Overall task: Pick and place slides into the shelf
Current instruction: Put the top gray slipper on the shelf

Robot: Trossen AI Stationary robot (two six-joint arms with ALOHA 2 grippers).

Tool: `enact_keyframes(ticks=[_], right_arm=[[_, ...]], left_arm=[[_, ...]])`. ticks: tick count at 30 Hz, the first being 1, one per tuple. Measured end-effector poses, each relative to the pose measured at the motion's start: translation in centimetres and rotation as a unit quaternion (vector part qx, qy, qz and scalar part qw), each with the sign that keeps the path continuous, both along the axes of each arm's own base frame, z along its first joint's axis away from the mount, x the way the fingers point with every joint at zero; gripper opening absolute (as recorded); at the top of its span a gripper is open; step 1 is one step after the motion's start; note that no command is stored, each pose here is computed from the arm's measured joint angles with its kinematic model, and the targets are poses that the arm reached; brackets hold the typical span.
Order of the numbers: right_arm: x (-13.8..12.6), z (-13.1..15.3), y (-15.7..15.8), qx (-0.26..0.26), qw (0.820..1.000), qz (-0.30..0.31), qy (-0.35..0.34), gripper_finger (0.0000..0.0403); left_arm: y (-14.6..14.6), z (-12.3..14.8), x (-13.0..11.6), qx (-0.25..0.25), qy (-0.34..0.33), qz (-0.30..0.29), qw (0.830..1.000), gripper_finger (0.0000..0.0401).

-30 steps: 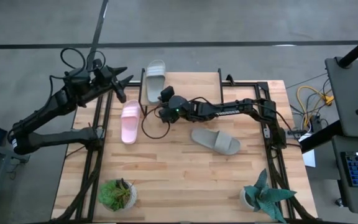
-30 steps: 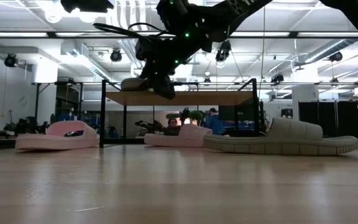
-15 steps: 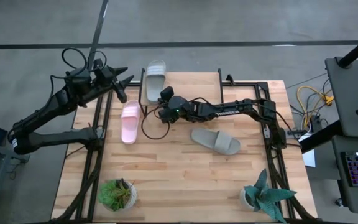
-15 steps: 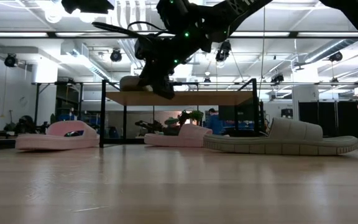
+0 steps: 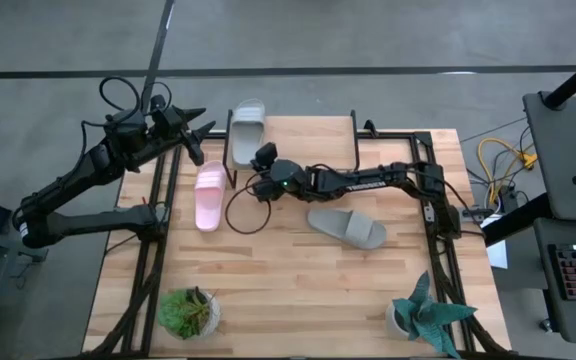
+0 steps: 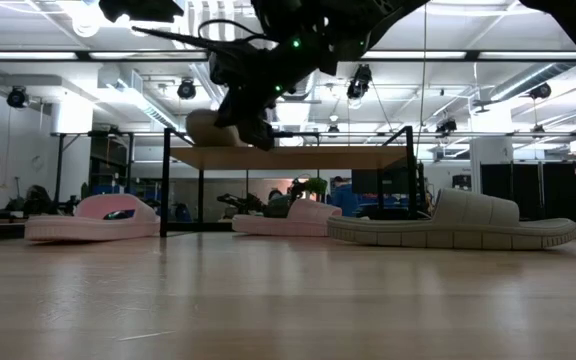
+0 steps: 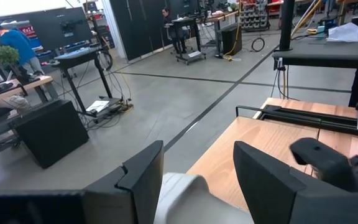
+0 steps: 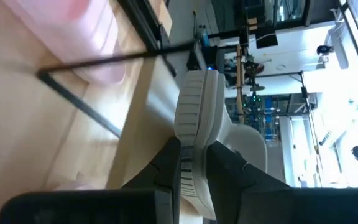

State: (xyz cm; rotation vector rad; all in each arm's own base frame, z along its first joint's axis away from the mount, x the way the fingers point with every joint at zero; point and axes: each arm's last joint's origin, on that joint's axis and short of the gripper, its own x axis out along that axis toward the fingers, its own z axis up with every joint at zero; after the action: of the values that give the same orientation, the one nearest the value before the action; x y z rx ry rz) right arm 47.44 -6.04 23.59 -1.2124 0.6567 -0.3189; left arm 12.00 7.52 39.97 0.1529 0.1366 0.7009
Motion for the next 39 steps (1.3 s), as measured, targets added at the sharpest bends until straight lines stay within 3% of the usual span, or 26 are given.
enact_keyframes(ticks=[20, 39], right_arm=[[0.1, -0.1, 1.4, 0.041, 0.999, 0.003, -0.003, 0.0054], [0.2, 0.0, 1.6, 0.126, 0.990, -0.001, -0.054, 0.0202]], left_arm=[[0.2, -0.2, 0.4, -0.004, 0.007, 0.000, 1.000, 0.0180], [0.5, -0.4, 0.9, -0.009, 0.015, 0.000, 1.000, 0.0180]])
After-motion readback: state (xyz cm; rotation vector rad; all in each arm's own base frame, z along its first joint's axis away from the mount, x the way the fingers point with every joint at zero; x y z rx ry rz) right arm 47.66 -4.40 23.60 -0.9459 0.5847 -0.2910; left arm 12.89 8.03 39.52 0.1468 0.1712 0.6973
